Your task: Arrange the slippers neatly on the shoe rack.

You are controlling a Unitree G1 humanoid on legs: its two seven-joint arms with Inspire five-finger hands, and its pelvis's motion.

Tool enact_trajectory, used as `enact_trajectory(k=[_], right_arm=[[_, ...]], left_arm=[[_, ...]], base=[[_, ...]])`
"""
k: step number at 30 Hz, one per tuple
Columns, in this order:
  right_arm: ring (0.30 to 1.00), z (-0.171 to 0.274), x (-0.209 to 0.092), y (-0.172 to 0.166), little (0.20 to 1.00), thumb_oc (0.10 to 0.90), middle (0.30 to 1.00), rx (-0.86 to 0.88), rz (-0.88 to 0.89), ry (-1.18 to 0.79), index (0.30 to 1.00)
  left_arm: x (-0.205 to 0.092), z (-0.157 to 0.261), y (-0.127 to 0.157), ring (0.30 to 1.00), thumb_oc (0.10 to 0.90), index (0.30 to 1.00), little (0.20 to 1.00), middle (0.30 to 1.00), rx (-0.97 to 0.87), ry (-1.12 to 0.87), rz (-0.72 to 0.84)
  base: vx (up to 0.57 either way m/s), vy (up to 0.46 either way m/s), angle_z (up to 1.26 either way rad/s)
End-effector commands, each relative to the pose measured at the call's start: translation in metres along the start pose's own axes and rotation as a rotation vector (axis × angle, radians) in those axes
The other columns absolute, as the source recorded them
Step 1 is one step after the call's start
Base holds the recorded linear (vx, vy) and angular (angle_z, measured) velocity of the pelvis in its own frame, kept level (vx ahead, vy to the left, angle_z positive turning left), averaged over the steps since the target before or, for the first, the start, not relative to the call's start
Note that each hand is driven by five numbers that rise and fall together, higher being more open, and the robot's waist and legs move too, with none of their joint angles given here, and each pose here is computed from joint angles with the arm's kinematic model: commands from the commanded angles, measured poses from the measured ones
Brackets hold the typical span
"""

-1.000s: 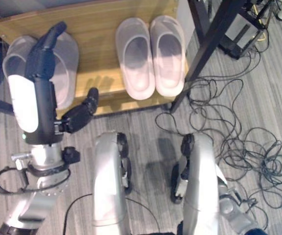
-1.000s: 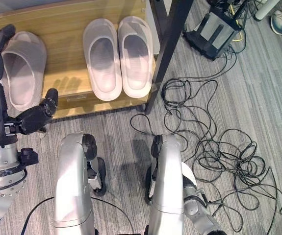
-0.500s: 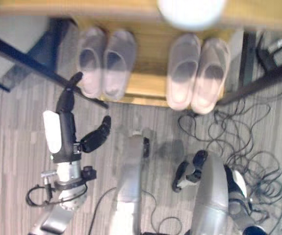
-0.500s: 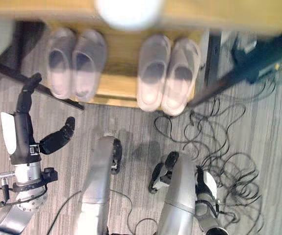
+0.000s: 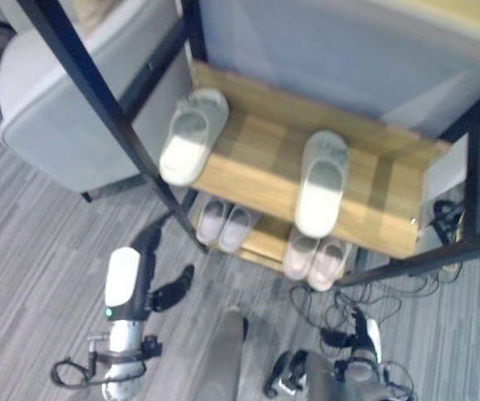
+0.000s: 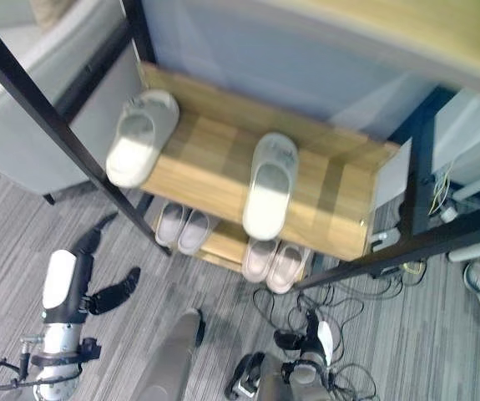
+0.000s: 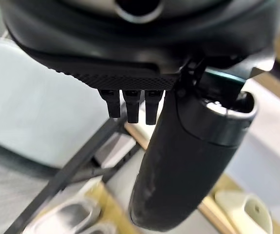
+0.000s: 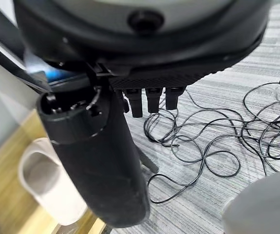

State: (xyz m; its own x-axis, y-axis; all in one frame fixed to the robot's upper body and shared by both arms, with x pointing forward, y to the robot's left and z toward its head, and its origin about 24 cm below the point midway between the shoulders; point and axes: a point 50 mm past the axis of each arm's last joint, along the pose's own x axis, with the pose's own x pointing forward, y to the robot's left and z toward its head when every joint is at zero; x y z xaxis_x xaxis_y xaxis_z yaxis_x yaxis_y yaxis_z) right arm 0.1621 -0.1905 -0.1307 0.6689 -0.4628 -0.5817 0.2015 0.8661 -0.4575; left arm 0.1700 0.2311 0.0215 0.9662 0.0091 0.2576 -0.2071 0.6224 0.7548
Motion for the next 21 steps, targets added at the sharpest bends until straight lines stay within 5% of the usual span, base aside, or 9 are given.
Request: enact_trajectory(k=[1, 9, 15, 18, 21], right_arm=[[0.9, -0.042, -0.004, -0.037, 0.9, 0.8, 0.9, -0.019, -0.083, 0.108, 0.9], [0.9, -0.076, -0.021, -0.048, 0.9, 0.8, 0.9, -0.041, -0.061, 0.202, 0.9], [0.9, -0.036, -0.002, -0.038, 0.9, 0.8, 0.9, -0.019, 0.006, 0.066, 0.9], [0.9, -0.031, 0.0, -0.038, 0.9, 0.8, 0.9, 0.009, 0.011, 0.053, 0.9], [0.9, 0.003, -0.008, -0.045, 0.9, 0.8, 0.9, 0.09, 0.117, -0.167, 0.9]], left_arm=[[-0.003, -0.005, -0.025, 0.9, 0.8, 0.9, 0.9, 0.9, 0.061, 0.01, -0.102], [-0.073, -0.06, -0.076, 0.9, 0.8, 0.9, 0.9, 0.9, 0.112, 0.486, -0.354], [-0.13, -0.089, -0.095, 0.9, 0.8, 0.9, 0.9, 0.9, -0.011, 1.058, -0.229], [-0.136, -0.092, -0.099, 0.9, 0.8, 0.9, 0.9, 0.9, 0.019, 1.097, -0.262], [-0.142, -0.106, -0.084, 0.9, 0.8, 0.9, 0.9, 0.9, 0.039, 1.162, -0.251]], base=[[0.02, -0.122, 0.28], [0.0, -0.079, 0.25], [-0.04, 0.121, -0.51], [0.01, 0.187, -0.55], [0.01, 0.159, -0.07]])
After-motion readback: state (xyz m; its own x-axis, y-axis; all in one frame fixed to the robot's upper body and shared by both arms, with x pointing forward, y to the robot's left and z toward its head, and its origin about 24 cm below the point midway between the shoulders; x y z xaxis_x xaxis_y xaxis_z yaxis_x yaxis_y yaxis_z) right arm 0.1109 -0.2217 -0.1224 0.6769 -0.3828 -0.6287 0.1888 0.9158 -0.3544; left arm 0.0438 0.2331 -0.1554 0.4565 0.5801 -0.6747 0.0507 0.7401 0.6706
